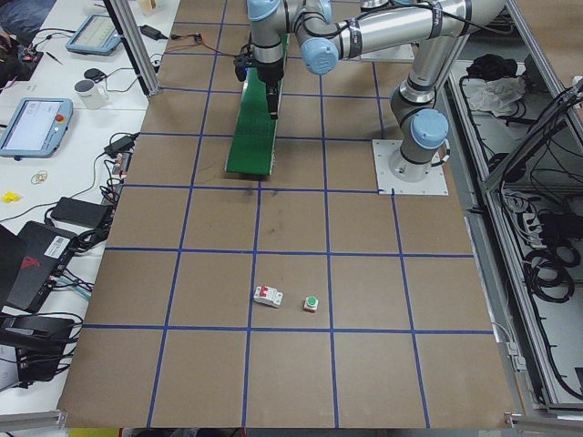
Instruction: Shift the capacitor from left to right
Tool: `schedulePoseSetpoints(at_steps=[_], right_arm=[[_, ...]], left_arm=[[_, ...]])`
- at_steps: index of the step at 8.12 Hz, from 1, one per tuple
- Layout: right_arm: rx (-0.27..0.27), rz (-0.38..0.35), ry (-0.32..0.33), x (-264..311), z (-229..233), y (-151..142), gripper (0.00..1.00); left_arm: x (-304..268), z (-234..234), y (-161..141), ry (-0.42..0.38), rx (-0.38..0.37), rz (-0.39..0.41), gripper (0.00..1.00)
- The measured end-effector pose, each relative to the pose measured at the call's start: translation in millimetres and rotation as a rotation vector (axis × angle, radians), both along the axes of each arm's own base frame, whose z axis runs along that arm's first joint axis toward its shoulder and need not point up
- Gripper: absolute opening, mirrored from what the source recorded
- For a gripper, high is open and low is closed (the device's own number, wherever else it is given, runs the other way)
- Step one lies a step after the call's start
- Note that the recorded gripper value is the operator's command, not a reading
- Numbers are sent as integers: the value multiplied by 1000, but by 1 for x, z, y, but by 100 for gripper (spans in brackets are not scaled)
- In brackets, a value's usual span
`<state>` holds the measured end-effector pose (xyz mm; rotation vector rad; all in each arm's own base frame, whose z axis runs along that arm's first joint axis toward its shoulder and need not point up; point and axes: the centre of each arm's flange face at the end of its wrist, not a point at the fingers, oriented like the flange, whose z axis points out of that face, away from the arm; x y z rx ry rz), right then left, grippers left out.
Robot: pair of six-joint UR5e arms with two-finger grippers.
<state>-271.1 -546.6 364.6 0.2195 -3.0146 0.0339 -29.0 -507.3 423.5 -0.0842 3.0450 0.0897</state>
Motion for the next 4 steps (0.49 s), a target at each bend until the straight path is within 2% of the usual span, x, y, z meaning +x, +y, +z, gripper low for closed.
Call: schedulePoseSetpoints(at_steps=[4], right_arm=[[-60,13,-13,179,97,7,100]], left_arm=[[0,-3,-2,2,3,6,100]])
